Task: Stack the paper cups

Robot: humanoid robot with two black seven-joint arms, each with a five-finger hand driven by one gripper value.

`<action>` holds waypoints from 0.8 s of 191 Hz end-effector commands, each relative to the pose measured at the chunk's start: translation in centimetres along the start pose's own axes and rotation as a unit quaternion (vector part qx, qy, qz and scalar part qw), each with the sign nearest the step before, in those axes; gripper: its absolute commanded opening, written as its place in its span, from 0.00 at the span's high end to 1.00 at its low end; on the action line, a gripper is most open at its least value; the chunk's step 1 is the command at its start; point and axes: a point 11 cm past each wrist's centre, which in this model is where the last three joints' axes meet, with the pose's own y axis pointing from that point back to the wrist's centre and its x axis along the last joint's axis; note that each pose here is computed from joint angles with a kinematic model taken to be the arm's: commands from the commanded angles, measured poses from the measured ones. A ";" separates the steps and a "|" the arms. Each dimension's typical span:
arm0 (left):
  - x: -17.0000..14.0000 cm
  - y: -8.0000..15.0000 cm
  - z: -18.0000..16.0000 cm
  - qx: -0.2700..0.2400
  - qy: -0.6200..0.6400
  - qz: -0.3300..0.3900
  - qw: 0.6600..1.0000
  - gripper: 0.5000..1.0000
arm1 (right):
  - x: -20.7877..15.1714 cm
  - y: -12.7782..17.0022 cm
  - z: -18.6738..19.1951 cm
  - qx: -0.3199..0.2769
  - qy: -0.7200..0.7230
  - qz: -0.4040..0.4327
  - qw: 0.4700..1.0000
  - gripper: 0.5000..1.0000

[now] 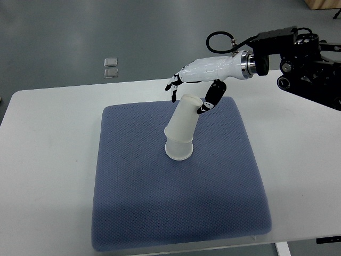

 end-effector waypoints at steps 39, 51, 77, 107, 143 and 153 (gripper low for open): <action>0.0 0.0 0.0 0.000 0.000 0.000 1.000 0.00 | -1.0 0.2 0.4 -0.002 -0.013 -0.004 1.000 0.30; 0.0 0.0 0.0 0.000 0.000 0.000 1.000 0.00 | -1.7 -0.1 0.4 0.000 -0.019 -0.008 1.000 0.33; 0.0 0.0 0.0 0.000 0.000 0.000 1.000 0.00 | -2.9 -0.6 0.3 0.004 -0.027 -0.016 0.999 0.39; 0.0 0.0 0.0 0.000 0.000 0.000 1.000 0.00 | -3.5 -1.4 -0.4 0.016 -0.036 -0.018 0.999 0.39; 0.0 0.0 0.0 0.000 0.000 0.000 1.000 0.00 | -4.8 -2.8 -1.6 0.036 -0.044 -0.019 0.998 0.38; 0.0 0.0 0.0 0.000 0.000 0.000 1.000 0.00 | -5.4 -3.3 -2.0 0.042 -0.048 -0.024 0.998 0.38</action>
